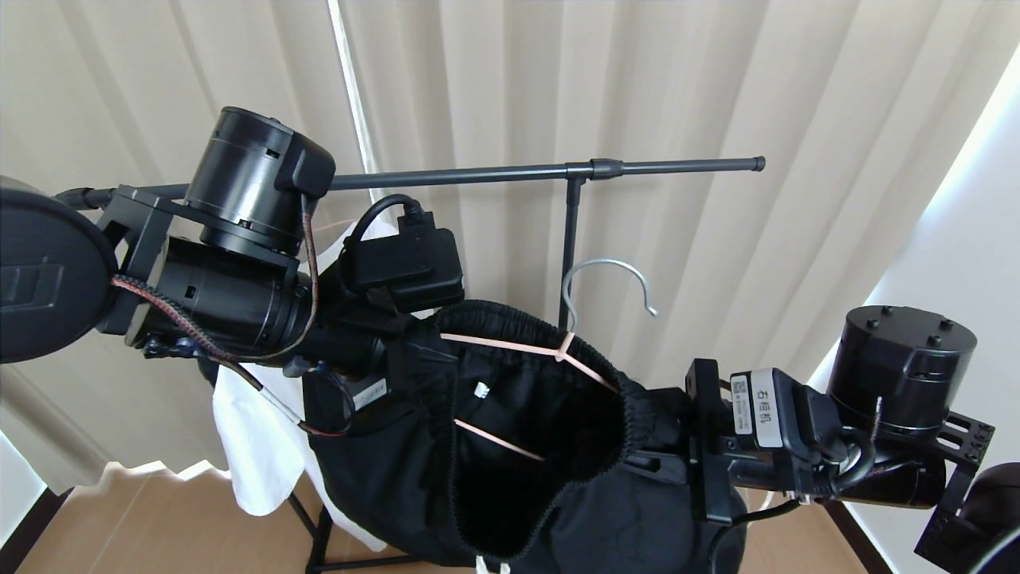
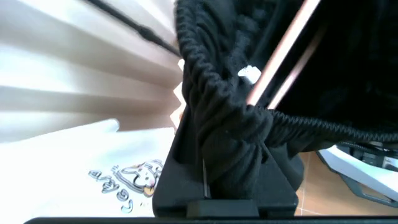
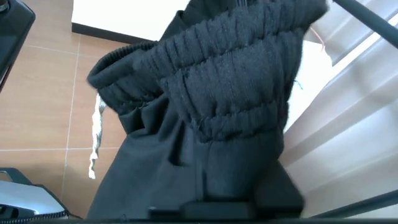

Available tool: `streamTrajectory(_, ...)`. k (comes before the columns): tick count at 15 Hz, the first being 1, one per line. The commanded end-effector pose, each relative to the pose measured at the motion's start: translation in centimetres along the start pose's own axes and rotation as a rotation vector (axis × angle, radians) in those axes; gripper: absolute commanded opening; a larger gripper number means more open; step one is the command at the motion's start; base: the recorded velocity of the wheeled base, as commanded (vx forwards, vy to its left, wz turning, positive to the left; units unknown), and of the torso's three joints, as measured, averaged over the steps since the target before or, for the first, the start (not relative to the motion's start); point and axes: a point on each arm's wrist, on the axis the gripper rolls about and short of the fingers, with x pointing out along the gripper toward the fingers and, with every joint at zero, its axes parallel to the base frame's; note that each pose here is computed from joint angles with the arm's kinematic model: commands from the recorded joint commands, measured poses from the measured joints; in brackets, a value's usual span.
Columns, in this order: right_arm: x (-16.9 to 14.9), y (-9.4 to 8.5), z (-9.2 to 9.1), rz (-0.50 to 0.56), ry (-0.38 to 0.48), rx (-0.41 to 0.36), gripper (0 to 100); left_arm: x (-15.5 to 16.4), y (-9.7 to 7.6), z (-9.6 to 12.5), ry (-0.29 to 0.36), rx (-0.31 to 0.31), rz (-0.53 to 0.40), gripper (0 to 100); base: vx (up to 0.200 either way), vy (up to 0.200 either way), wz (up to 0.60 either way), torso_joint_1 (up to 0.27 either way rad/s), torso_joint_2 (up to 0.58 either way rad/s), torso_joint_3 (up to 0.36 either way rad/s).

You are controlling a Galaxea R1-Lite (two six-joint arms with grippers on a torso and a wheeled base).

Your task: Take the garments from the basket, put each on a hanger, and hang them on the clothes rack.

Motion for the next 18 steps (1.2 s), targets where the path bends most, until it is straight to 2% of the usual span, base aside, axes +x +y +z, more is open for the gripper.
streamTrajectory(1,-0.6,-1.1,-0.2,-0.049,0.006,0.026,100,-0.3,0.0,0.1,-0.015,-0.002,0.007,0,0.0,0.0,0.0,0.0,0.0,0.0)
streamTrajectory(5,-2.1,-3.5,-0.6,-0.14,0.018,0.027,100,-0.6,-0.1,0.0,-0.042,-0.074,0.04,0,0.0,0.0,0.0,0.0,0.0,0.0)
streamTrajectory(7,-2.4,-4.0,-0.5,-0.157,0.011,0.055,100,-0.9,0.4,-0.4,-0.04,-0.092,0.07,0,0.0,0.0,0.0,0.0,0.0,0.0)
streamTrajectory(8,-2.4,-4.0,-0.5,-0.153,0.005,0.065,100,-0.9,0.5,-0.5,-0.04,-0.093,0.074,0,0.0,0.0,0.0,0.0,0.0,0.0)
streamTrajectory(12,-3.3,-5.3,-1.6,-0.115,-0.018,0.105,100,-1.7,0.8,-1.1,-0.036,-0.169,0.099,0,0.0,0.0,0.0,0.0,0.0,0.0)
streamTrajectory(18,-4.1,-6.9,-3.5,-0.084,-0.03,0.158,100,-2.7,0.6,-2.0,-0.06,-0.211,0.157,0,0.0,0.0,0.0,0.0,0.0,0.0)
